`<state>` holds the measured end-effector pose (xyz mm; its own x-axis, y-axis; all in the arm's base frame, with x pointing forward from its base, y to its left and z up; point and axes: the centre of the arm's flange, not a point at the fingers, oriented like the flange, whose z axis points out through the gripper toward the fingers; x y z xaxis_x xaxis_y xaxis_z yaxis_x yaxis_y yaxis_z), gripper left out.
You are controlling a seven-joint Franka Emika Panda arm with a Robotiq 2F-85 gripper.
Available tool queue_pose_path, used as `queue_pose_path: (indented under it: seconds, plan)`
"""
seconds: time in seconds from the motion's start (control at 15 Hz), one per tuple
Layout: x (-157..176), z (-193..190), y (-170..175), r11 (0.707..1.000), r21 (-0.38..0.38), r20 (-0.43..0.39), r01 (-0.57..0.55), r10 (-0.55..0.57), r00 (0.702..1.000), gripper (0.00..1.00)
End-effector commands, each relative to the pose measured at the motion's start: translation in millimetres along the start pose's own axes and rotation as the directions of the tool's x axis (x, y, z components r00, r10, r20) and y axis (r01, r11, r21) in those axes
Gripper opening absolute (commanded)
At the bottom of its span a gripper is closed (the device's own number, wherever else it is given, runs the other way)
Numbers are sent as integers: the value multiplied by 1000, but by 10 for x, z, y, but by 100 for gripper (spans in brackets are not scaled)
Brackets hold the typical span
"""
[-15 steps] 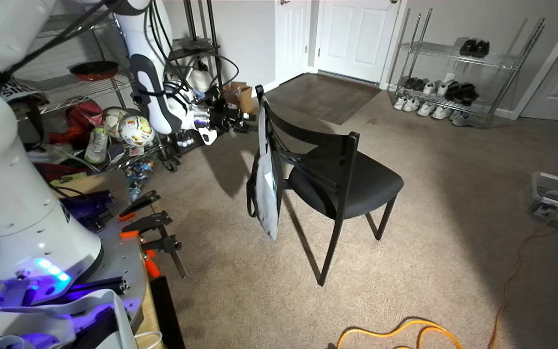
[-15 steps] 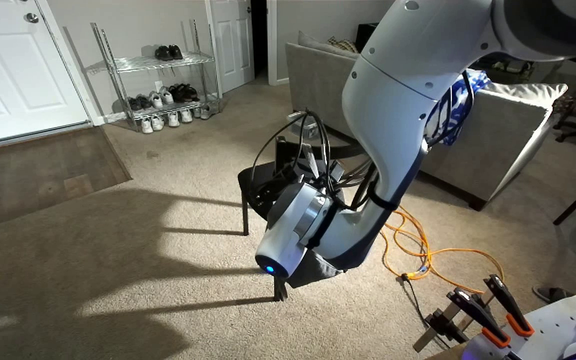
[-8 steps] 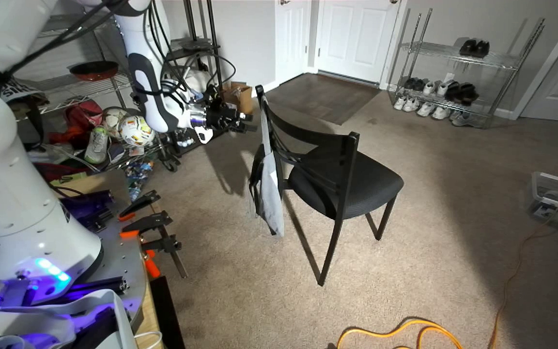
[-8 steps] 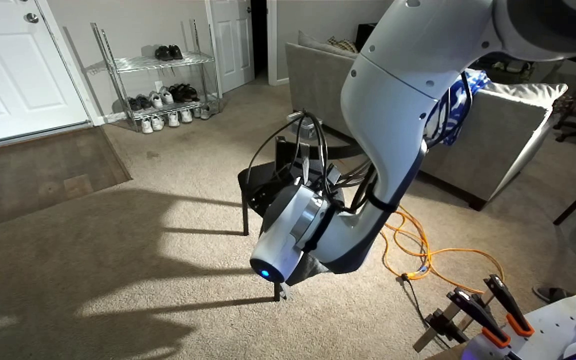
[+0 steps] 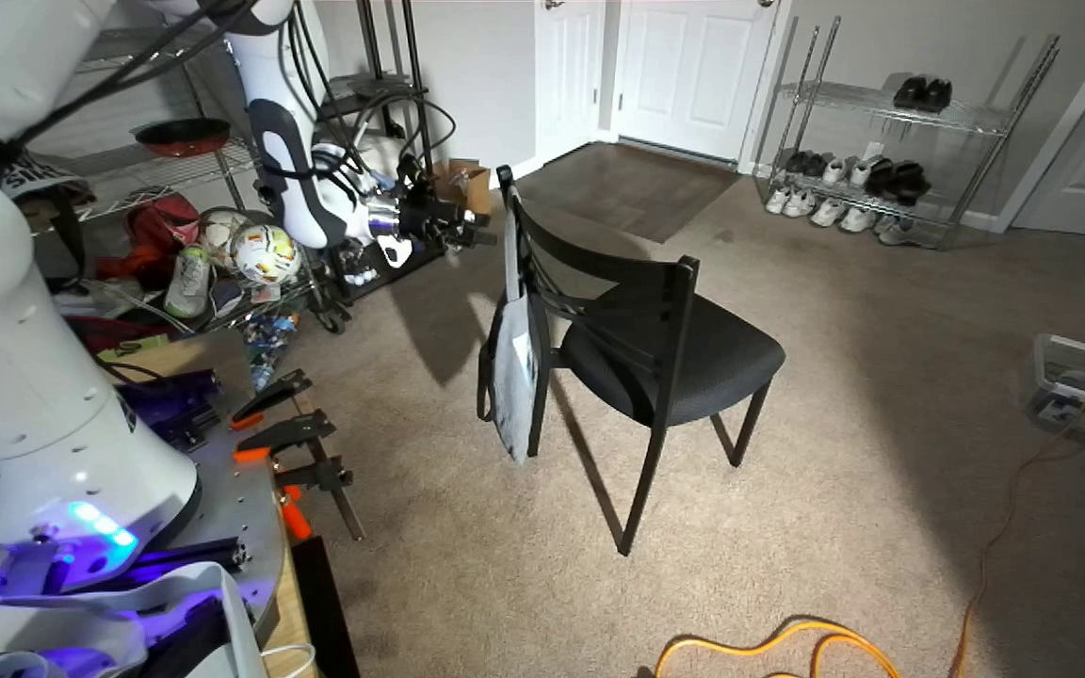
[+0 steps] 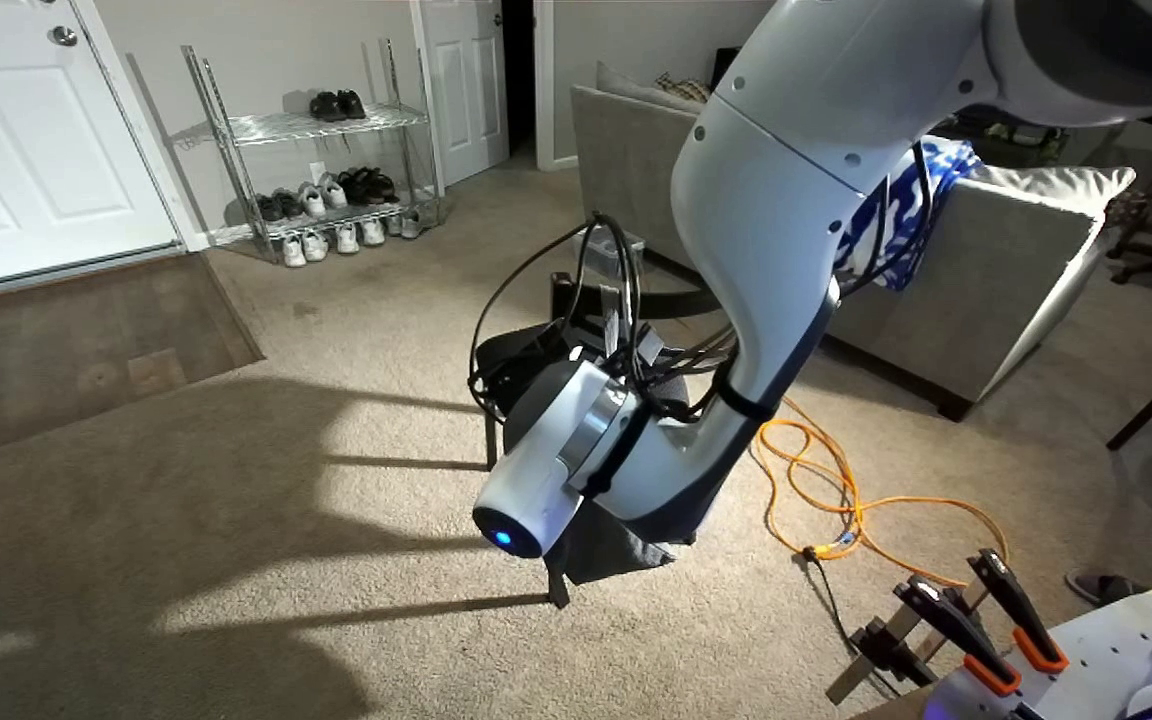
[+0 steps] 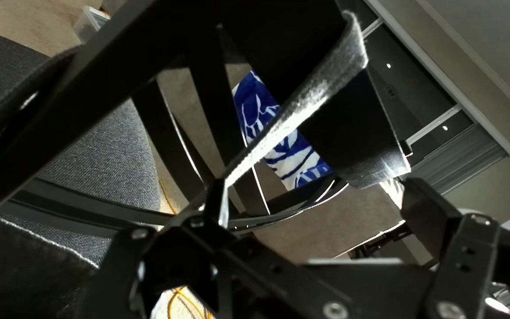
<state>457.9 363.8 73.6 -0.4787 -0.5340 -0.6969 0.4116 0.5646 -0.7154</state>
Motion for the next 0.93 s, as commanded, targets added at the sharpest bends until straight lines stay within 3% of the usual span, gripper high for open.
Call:
queue_pose_path:
  seconds: [0.0,0.53,0.87]
  plan:
    - [-50,131,69,1000,17,-36,-4,4,999,100]
    - [98,508,-26,996,85,-76,2,5,997,100]
    - [41,457,35,998,64,-92,-9,15,996,100]
